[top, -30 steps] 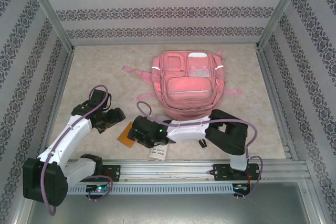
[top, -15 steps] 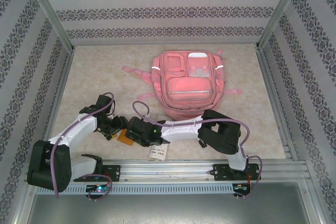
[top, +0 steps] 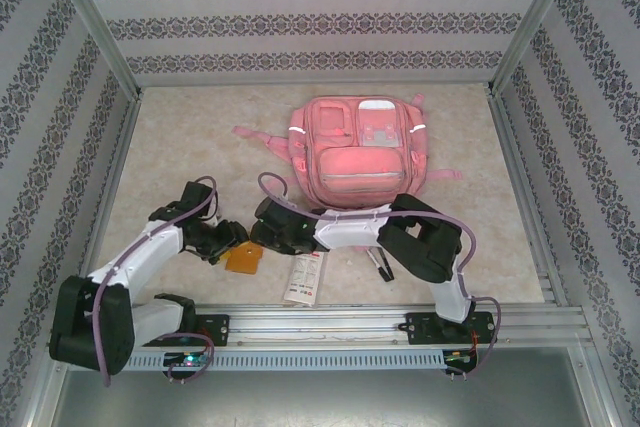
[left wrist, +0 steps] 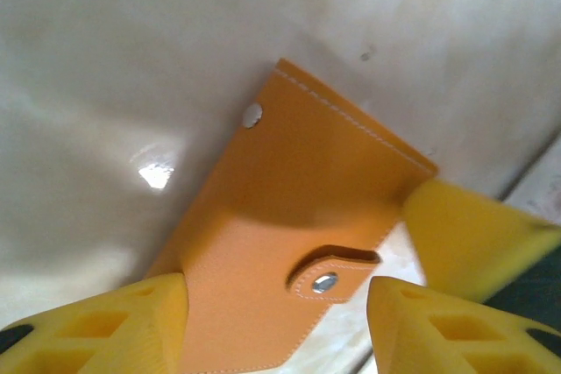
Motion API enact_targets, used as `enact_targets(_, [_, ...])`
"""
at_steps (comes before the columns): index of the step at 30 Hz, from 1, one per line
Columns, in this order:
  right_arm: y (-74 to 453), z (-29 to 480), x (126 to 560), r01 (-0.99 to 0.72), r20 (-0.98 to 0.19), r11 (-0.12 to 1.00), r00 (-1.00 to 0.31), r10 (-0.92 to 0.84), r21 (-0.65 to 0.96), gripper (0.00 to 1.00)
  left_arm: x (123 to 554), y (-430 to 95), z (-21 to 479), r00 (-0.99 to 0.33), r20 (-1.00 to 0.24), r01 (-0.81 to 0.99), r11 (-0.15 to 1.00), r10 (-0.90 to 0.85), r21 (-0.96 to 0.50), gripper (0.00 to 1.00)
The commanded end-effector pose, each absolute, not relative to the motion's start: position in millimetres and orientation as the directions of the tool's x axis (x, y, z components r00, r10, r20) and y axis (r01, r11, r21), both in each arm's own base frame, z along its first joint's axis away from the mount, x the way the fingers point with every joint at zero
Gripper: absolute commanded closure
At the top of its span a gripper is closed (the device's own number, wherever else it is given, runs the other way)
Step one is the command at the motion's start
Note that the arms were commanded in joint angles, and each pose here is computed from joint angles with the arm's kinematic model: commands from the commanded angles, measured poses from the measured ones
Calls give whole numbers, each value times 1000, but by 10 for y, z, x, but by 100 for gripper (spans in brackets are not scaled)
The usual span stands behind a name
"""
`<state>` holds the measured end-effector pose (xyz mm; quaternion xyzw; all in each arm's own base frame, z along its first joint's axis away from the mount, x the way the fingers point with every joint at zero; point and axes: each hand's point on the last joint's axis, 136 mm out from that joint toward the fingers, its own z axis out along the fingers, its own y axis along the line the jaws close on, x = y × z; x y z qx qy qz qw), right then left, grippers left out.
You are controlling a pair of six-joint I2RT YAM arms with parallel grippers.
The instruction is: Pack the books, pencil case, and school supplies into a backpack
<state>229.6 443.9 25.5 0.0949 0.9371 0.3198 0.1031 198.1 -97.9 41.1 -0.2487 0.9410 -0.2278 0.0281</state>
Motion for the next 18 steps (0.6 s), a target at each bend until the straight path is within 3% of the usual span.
enact_targets(1, [4590, 207, 2287, 51, -131, 766, -976, 175, 641, 62, 1895, -945, 293, -883, 88, -455, 796, -461, -399, 43])
enact_targets(9, [4746, 175, 2182, 52, -73, 713, -987, 144, 699, 66, 1840, -1126, 292, -883, 146, -458, 751, -446, -476, 43])
enact_targets(15, [4875, 249, 2274, 7, -73, 635, -992, 99, 772, 86, 1816, -1210, 434, -883, 152, -452, 712, -445, -537, 43])
enact_targets(18, [4800, 275, 2351, -14, -97, 638, -991, 95, 770, 88, 1837, -1229, 494, -882, 145, -446, 700, -448, -557, 41])
